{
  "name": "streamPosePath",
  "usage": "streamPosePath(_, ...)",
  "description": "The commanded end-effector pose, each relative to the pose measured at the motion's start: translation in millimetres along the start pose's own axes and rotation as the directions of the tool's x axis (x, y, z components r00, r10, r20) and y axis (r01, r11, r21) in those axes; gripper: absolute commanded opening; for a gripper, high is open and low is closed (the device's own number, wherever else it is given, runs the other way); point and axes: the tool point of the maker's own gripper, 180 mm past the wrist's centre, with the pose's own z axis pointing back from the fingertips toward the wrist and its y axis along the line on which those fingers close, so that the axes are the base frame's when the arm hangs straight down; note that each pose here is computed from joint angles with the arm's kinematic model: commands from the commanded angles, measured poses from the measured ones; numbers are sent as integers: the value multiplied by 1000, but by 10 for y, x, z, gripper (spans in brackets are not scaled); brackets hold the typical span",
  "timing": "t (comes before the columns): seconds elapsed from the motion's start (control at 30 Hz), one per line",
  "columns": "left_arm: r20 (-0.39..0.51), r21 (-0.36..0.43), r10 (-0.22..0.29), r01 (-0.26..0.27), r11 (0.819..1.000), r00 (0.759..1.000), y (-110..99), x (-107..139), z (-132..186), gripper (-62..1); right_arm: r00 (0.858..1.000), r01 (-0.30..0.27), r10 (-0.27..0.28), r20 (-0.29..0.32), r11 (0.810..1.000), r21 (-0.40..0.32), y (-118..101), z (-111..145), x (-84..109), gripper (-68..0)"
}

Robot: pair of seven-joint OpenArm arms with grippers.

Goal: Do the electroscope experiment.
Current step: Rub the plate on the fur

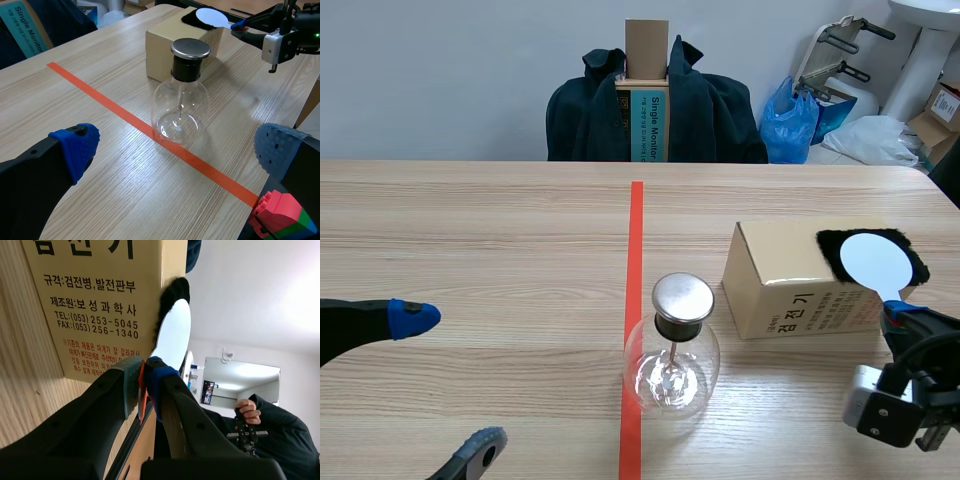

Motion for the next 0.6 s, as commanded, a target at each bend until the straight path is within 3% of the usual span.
streamPosePath(0.0,31,1,10,-10,1000,999,-9,58,-15,14,1000,-17,17,-6,1000,-12,-65,-8,-42,-667)
streamPosePath(0.33,31,1,10,-10,1000,999,-9,58,-15,14,998,-18,16,-66,1000,-23,-107,27,-219,-667)
streamPosePath(0.57,30,1,11,-11,1000,999,-9,58,-15,14,996,-17,10,-89,996,-84,-319,57,-392,-667)
